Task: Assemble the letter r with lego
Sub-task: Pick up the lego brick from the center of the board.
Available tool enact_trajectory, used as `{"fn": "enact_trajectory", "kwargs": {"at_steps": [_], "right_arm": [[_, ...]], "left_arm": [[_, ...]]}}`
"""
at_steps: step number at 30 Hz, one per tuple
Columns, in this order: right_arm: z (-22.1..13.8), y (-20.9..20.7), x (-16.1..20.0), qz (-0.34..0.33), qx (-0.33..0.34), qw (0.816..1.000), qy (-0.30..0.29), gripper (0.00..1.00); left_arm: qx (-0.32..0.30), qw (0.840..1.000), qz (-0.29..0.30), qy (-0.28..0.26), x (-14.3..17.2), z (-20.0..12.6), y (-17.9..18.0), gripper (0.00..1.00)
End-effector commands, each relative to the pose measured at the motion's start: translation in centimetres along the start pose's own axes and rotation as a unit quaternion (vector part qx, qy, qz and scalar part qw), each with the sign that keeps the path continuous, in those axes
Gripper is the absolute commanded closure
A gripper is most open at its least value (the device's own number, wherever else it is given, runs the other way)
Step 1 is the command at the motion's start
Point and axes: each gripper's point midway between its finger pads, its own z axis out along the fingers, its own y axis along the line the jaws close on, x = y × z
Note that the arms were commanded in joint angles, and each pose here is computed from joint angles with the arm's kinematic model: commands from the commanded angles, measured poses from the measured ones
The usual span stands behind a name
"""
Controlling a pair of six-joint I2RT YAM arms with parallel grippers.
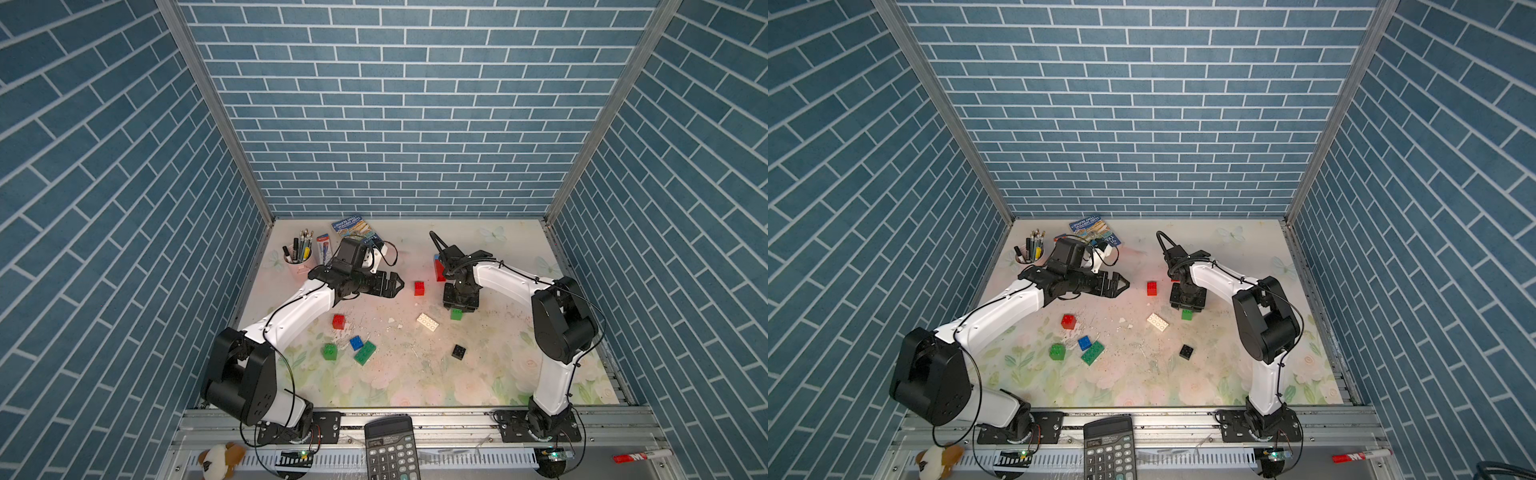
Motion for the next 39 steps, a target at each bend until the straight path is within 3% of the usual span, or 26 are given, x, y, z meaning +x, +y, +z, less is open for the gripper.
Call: {"fn": "enact_trajectory", "kwargs": {"at_steps": [1,12,20,29,39], "right_arm": [[1.0,-0.8,0.7,-0.003,0.014,1.0,0.019,0.53],[1.5,-0.9,1.0,-0.006,0.02,0.999,0.027,0.63],[0.1,-0.7,0.2,-0.018,0.022,0.999,0.017,0.81],[-4.3,2.4,-3.7,-0.06,0.003,0.998,-0.019,0.82],[-5.3,6.8,-6.7,-0.103,-0.005,0.994,-0.021,0.83]], "left_arm": [[-0.002,1.0,0.004,0.002,0.3,-0.2,-0.1,0.0],[-0.009,1.0,0.001,0.001,0.8,-0.4,0.2,0.0],[-0.013,1.0,0.003,-0.001,1.1,-0.7,0.4,0.0],[-0.019,1.0,-0.025,-0.004,1.8,-0.6,2.1,0.0],[-0.035,0.998,-0.049,-0.009,2.0,-1.0,4.1,0.0]]}}
